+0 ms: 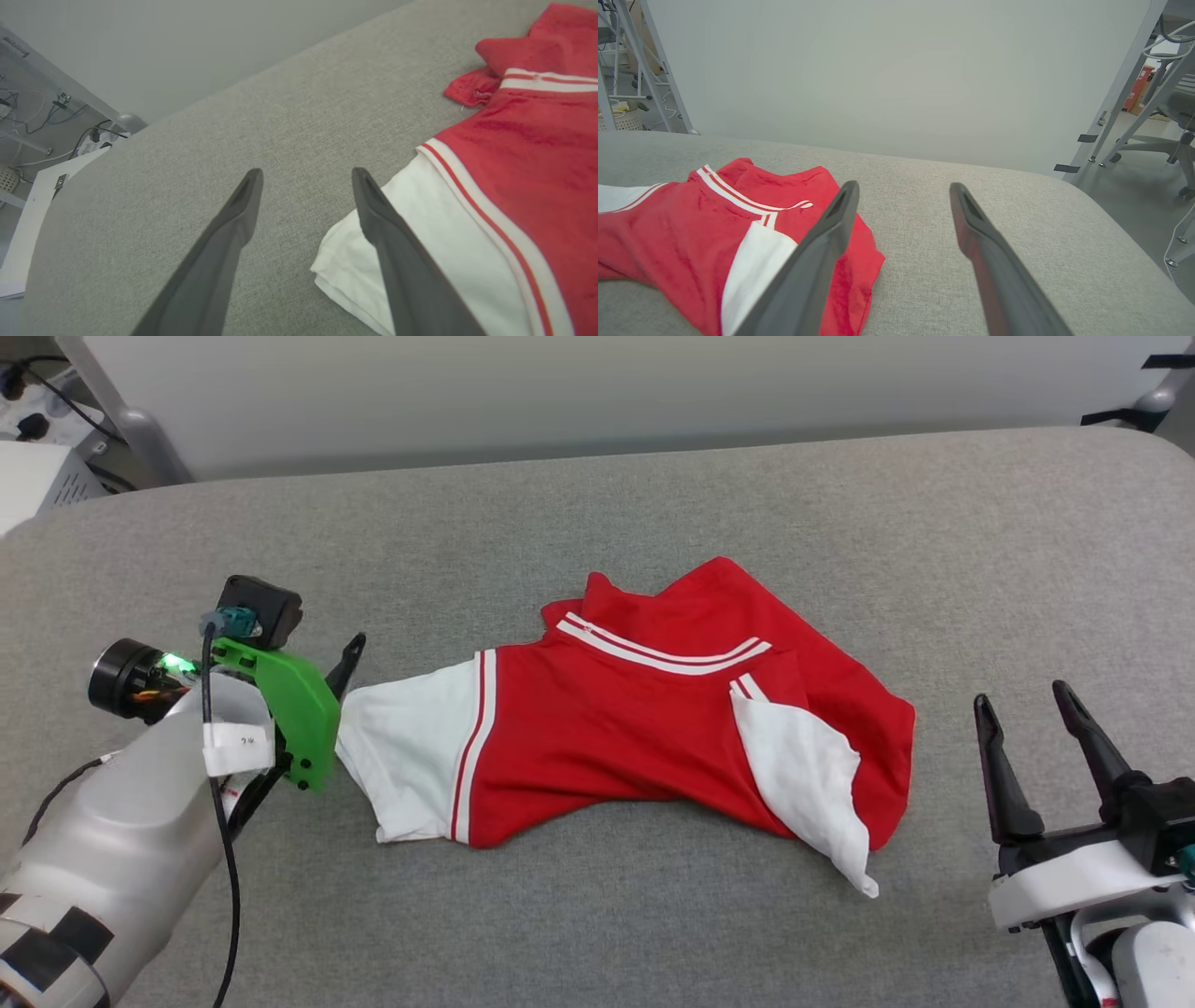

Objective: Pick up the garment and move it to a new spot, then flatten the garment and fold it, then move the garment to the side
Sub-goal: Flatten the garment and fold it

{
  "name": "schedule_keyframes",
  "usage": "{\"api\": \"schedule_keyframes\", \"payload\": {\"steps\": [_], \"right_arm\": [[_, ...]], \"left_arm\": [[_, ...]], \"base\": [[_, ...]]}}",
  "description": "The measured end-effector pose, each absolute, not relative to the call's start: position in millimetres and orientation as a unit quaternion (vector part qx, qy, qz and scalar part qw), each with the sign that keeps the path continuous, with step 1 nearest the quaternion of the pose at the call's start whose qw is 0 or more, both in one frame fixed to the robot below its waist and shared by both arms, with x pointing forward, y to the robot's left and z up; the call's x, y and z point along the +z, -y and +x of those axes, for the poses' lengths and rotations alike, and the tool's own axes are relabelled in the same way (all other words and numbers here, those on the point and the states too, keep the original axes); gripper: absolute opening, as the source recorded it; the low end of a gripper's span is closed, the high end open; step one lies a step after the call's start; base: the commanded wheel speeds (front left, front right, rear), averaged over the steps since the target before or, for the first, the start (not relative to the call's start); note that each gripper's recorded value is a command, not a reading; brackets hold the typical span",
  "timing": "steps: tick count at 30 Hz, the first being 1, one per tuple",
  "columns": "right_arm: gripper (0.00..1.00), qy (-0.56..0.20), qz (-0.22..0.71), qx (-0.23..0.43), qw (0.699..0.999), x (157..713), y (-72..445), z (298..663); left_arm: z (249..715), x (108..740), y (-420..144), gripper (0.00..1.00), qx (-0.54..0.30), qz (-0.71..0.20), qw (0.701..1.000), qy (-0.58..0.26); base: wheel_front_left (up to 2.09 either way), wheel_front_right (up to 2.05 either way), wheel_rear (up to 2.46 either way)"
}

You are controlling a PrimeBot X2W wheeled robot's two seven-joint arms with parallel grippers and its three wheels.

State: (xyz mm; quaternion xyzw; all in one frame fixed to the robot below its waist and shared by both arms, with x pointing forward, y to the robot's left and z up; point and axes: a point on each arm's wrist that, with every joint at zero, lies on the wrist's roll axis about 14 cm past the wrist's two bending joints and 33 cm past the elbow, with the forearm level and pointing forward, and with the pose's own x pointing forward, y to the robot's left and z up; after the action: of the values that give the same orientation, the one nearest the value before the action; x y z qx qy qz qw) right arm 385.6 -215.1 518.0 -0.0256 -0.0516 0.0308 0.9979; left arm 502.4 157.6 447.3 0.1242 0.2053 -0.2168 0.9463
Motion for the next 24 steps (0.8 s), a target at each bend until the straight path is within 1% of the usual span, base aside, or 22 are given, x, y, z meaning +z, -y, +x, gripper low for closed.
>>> {"api": "schedule_keyframes", "payload": {"steps": [1,4,7,12,16,19,24], "right_arm": [[1.0,0.058,-0.028,0.033,0.997,523,217,386],[1.0,0.08,-0.028,0.043,0.995,539,218,391],[1.0,0.096,-0.038,0.068,0.992,555,215,400],[1.0,0.069,-0.049,0.124,0.989,569,199,416],[1.0,0.018,-0.05,0.177,0.983,568,179,423],[1.0,-0.043,-0.058,0.216,0.974,558,165,423],[1.0,-0.186,-0.083,0.271,0.941,521,151,409]], "left_arm": [[503,456,-159,1.0,-0.21,0.121,0.953,-0.179],[498,468,-158,1.0,-0.195,0.113,0.964,-0.142],[491,478,-158,1.0,-0.178,0.112,0.971,-0.113],[481,520,-156,1.0,-0.145,0.09,0.985,-0.031],[462,537,-164,1.0,-0.106,0.079,0.991,0.015],[449,549,-175,1.0,-0.074,0.082,0.993,0.048],[423,547,-192,1.0,-0.025,0.075,0.995,0.063]], "base": [[0.0,0.0,0.0],[0.0,0.0,0.0],[0.0,0.0,0.0],[0.0,0.0,0.0],[0.0,0.0,0.0],[0.0,0.0,0.0],[0.0,0.0,0.0]]}}
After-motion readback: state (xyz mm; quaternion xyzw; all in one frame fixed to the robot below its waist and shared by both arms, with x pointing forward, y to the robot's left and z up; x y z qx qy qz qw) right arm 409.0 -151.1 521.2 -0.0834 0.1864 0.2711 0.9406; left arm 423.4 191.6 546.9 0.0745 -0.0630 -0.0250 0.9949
